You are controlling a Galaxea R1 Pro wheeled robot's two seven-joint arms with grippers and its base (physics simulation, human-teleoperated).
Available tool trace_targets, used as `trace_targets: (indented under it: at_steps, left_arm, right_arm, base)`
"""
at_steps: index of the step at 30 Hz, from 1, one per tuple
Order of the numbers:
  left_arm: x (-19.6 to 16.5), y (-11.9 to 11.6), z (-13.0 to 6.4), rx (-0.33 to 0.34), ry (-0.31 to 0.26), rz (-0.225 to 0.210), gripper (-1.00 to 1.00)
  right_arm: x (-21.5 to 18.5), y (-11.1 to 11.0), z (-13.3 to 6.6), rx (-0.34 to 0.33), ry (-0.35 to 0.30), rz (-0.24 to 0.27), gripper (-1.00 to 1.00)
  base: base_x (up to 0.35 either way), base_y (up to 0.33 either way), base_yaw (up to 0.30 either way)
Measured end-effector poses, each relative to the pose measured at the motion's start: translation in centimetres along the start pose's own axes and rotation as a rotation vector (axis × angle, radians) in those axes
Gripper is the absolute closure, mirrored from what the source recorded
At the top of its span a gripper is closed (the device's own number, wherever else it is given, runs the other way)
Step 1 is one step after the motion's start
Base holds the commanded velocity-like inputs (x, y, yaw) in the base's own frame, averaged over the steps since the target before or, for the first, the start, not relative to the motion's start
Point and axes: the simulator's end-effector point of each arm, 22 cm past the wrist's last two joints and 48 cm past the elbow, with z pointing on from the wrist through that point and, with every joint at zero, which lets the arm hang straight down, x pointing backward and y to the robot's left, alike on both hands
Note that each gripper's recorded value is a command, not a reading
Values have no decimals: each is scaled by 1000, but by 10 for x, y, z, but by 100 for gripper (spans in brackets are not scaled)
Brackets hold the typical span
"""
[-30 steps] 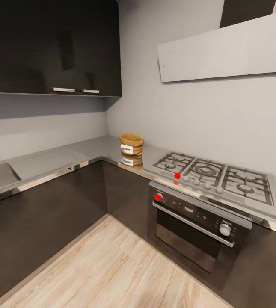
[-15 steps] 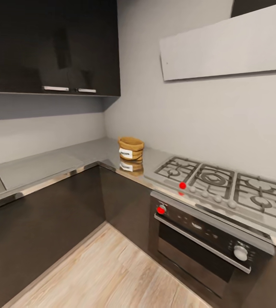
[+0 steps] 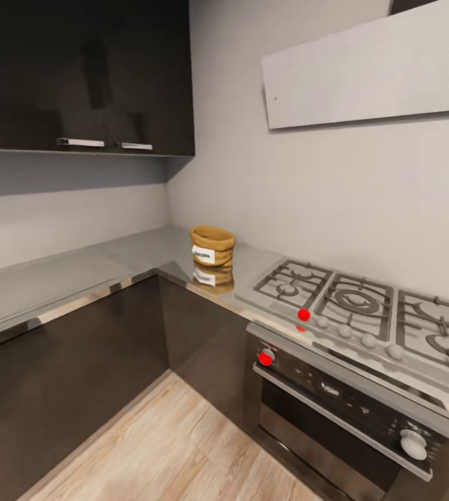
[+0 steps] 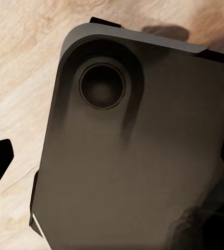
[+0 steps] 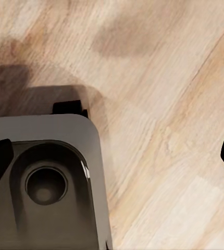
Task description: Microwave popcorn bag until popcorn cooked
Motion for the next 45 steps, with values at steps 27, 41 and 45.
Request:
trace_targets:
  at_steps: [27,41,45]
  left_arm:
    - [0,0,0,-2,0,-4,-100]
    - [0,-1,-5,-1,-1,-9,-100]
    - [-1,-1,-12,-2,-1,-9,-100]
  right_arm:
    - [-1,0,0,-1,-5,-6,-100]
    - [-2,1,-5,-6,-5,-8,-100]
    - [-4,1,-11,-9,-4,-8,-100]
  base:
    - [1,0,59]
    - [0,0,0]
    - [0,0,0]
